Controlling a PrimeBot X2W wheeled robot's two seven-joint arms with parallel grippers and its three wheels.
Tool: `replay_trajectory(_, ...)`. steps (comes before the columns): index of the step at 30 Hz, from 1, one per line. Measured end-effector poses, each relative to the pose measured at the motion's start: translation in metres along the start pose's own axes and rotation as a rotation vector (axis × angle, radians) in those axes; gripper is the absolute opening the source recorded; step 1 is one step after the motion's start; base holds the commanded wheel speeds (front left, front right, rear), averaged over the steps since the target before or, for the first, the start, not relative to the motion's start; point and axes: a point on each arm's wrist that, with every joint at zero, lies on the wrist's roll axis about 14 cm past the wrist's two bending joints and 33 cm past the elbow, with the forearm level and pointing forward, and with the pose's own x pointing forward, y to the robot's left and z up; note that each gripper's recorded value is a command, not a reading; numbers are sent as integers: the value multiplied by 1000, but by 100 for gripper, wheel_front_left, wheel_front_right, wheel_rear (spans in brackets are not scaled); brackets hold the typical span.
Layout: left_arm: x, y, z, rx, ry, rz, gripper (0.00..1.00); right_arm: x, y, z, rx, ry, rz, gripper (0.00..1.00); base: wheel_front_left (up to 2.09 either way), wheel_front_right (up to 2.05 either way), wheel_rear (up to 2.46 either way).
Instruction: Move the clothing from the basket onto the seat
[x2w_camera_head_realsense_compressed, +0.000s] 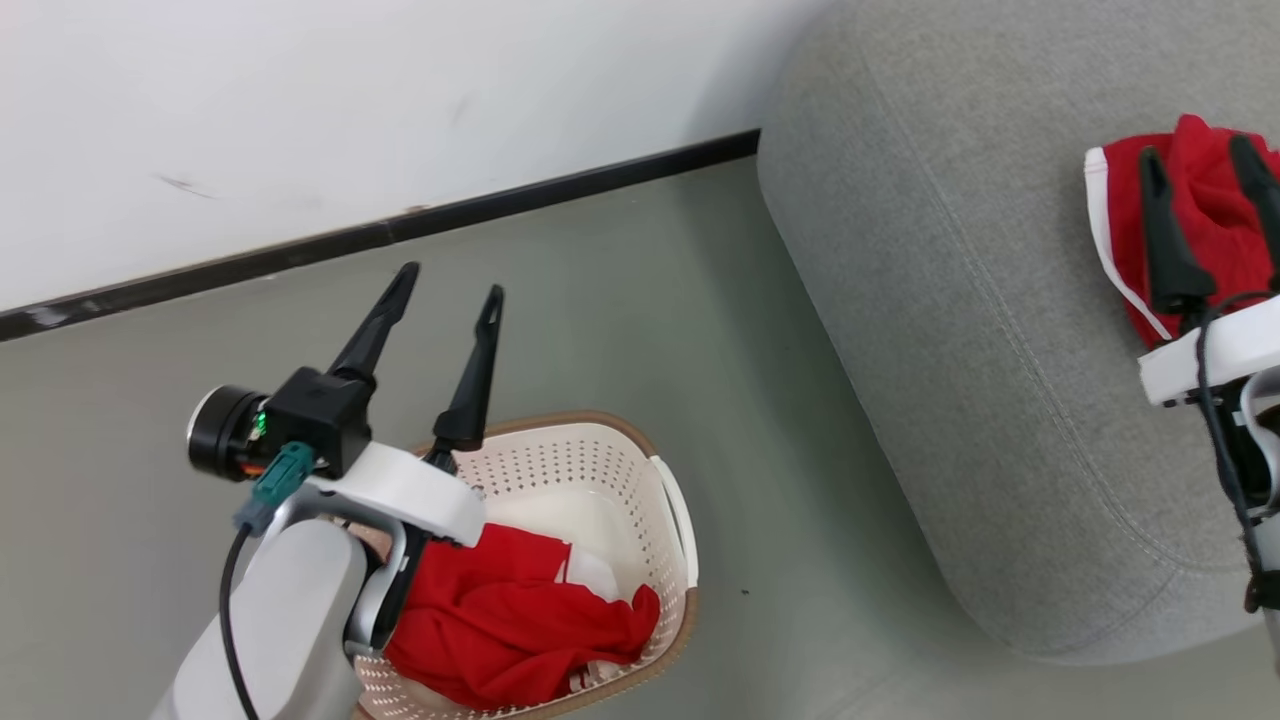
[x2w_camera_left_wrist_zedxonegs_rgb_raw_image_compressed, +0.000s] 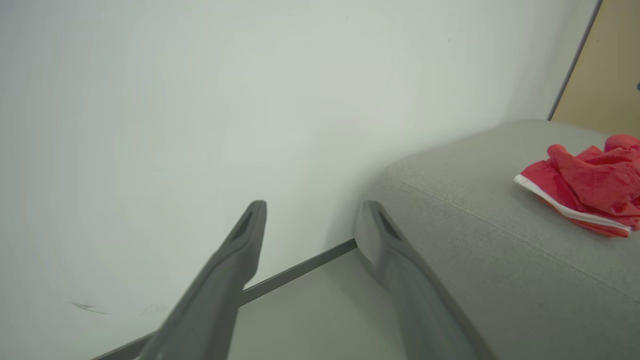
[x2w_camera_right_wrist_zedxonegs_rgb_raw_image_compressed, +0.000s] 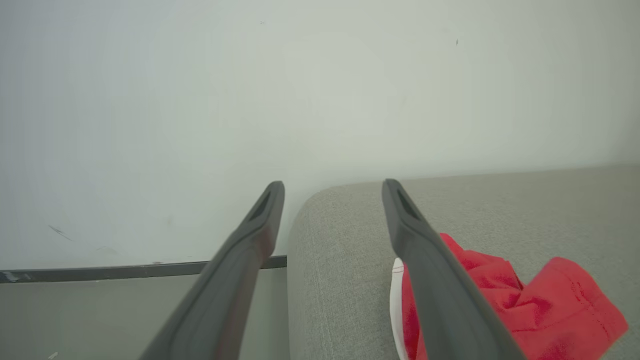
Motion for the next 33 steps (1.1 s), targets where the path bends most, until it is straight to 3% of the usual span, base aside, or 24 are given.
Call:
replay_trajectory(17, -75, 81, 16, 56, 10, 353, 100, 6, 101, 19, 135, -63, 193, 100, 0, 0, 0)
replay_trajectory(33, -137, 93, 31, 89, -6, 490, 100, -36, 154, 1, 182, 4, 289, 100, 0, 0, 0)
